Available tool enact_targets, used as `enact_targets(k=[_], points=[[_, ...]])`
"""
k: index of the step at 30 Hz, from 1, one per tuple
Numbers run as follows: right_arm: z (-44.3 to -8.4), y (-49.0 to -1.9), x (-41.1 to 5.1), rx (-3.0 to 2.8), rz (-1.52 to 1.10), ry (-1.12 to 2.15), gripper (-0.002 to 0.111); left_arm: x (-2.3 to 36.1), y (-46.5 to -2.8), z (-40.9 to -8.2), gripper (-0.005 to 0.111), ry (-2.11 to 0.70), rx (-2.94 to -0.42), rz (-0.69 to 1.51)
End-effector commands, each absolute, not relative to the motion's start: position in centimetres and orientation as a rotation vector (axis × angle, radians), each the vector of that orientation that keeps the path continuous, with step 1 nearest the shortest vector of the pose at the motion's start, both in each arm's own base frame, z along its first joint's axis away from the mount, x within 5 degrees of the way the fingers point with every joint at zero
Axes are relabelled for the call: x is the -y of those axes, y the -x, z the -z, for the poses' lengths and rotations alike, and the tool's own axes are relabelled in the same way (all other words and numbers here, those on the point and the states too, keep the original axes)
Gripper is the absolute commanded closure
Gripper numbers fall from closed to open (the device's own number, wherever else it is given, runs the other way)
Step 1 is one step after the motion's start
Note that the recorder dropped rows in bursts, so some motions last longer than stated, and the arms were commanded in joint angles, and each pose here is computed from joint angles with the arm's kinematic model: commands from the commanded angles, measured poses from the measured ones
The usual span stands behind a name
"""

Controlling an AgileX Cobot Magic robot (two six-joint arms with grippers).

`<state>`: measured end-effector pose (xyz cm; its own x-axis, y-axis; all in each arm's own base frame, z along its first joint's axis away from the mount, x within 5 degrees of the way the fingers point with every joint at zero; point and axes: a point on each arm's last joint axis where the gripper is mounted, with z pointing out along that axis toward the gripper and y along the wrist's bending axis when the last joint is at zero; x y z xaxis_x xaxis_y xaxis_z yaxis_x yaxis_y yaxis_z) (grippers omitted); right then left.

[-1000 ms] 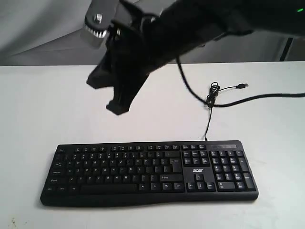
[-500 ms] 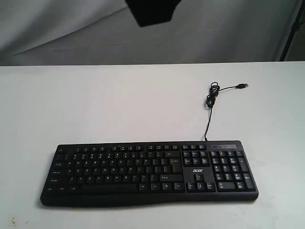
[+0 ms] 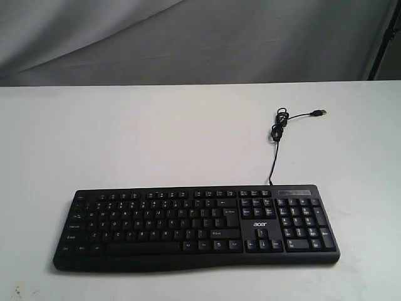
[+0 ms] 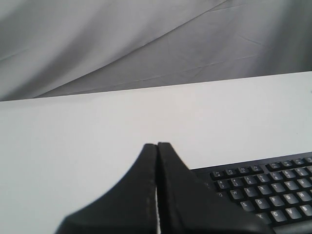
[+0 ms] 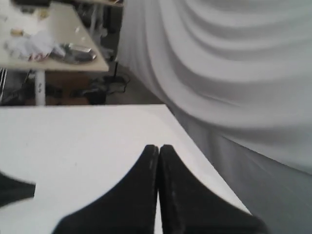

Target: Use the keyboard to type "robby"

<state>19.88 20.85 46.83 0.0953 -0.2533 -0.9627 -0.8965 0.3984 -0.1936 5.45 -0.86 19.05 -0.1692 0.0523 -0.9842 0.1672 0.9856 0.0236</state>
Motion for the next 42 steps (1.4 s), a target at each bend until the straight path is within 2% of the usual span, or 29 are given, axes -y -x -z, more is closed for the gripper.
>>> enact_targets(k=[1,9,14,18,23,28,30,42], points=[[-48.1,-21.0,-19.4,-1.498,-0.739,0.817,0.108,0.9,-5.4,-19.0,0.107,-0.169,-1.735,0.104],[-49.5,-20.7,-14.7,-1.572,-0.688,0.690,0.108,0.9,-5.4,-19.0,0.107,-0.169,-1.735,0.104],[-51.8,-17.4,-10.1,-1.512,-0.500,0.608,0.108,0.9,-5.4,-19.0,0.107,-0.169,-1.735,0.104],[-51.6,-14.8,-6.9,-1.477,-0.326,0.519,0.108,0.9,-5.4,-19.0,0.107,-0.169,-1.735,0.104],[-48.0,-11.5,-3.5,-1.452,-0.160,0.348,0.108,0.9,-5.4,-19.0,0.107,-0.169,-1.735,0.104],[-38.9,-7.2,-1.3,-1.469,-0.010,0.211,0.108,0.9,-5.4,-19.0,0.107,-0.169,-1.735,0.104],[-36.6,-6.2,-1.1,-1.456,-0.083,0.126,0.108,0.9,-5.4,-19.0,0.107,-0.169,-1.735,0.104],[-31.7,-3.4,-0.8,-1.371,-0.376,-0.164,0.108,0.9,-5.4,-19.0,0.107,-0.169,-1.735,0.104]])
